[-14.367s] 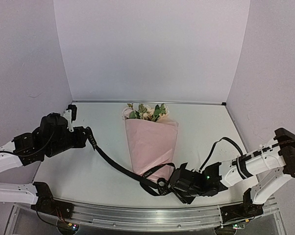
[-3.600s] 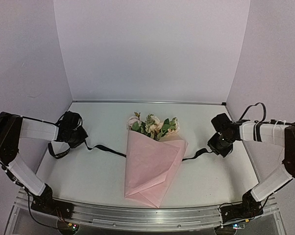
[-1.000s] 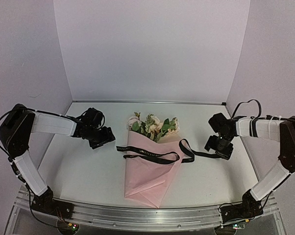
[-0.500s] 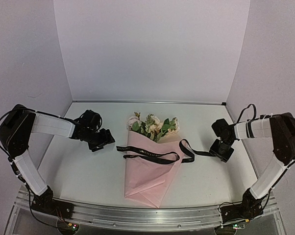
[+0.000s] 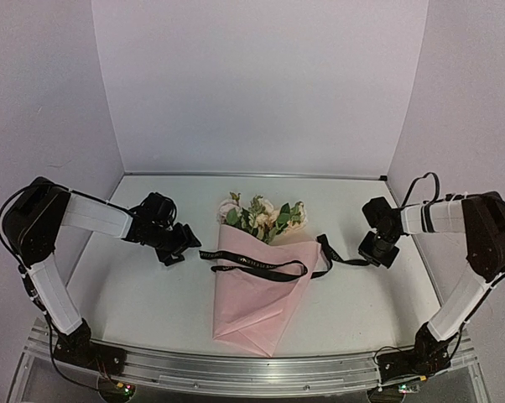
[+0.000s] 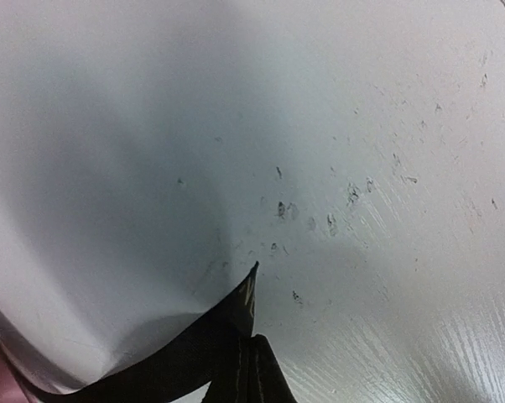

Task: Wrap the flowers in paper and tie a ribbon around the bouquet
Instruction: Pick up the ribbon from the folded bouquet.

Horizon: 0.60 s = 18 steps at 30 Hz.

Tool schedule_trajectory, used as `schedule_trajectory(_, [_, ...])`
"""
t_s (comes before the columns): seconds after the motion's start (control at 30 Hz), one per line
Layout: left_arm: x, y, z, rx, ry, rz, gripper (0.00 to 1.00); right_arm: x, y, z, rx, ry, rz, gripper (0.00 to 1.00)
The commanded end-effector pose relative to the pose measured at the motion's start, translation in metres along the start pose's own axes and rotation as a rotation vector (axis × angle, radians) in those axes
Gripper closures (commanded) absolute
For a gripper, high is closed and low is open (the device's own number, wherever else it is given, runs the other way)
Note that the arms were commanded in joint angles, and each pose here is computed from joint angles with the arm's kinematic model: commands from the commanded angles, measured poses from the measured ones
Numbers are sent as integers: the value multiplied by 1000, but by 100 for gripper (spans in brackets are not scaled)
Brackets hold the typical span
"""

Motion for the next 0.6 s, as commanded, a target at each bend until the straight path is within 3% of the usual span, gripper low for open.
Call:
schedule_trajectory(0.0, [-6,-17,12,-16,-24,1,27,-19,10,-27,-42,-54,-10,100])
schedule_trajectory(0.3, [14,-49,24,24,34,77,25,-33,17,-61,-106,-99,-23,100])
schedule_trajectory(0.57, [31,-55,22,60,149,-146,26,-38,21,-80,-155,-117,-18,100])
Point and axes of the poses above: each gripper's point midway between its finger pads, its own z axis out along the fingers, its own y axis along the line the jaws close on, x = y × z, the point moved 2 cm from there along -z, back along the fingers, and after that the axes turned 5 degrees about z, right-handed, at the moved point
